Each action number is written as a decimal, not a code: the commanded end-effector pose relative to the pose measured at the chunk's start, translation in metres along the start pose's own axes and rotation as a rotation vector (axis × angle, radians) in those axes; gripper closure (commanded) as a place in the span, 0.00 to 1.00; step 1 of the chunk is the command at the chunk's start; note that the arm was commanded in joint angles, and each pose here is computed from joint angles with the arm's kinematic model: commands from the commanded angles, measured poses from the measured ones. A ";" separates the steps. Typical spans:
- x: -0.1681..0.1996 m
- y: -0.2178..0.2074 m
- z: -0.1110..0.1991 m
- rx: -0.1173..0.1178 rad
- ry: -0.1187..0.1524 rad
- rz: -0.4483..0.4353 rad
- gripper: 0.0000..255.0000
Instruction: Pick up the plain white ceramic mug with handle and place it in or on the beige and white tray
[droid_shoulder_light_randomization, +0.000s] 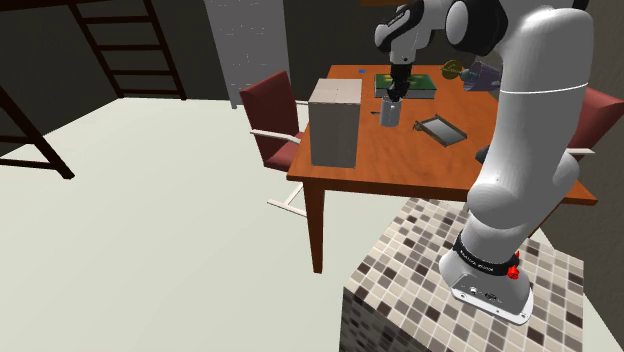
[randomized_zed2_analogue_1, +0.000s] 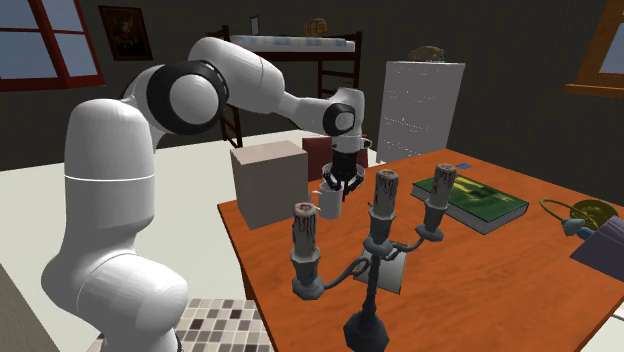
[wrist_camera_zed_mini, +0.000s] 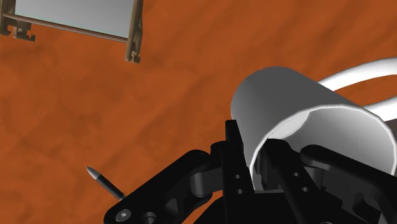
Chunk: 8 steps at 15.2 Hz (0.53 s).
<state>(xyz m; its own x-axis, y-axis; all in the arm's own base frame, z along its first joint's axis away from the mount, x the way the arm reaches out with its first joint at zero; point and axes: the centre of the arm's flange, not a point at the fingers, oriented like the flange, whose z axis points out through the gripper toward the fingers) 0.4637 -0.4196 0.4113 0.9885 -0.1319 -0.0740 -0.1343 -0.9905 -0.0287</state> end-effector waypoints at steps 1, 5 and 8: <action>0.000 0.000 -0.010 0.000 0.000 0.000 1.00; -0.002 0.000 -0.031 0.000 0.000 0.000 1.00; -0.003 -0.001 -0.047 0.000 0.000 0.000 1.00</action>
<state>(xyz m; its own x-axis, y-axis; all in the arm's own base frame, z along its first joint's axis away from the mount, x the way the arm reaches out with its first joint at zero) 0.4650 -0.4198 0.4547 0.9885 -0.1319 -0.0742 -0.1343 -0.9905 -0.0286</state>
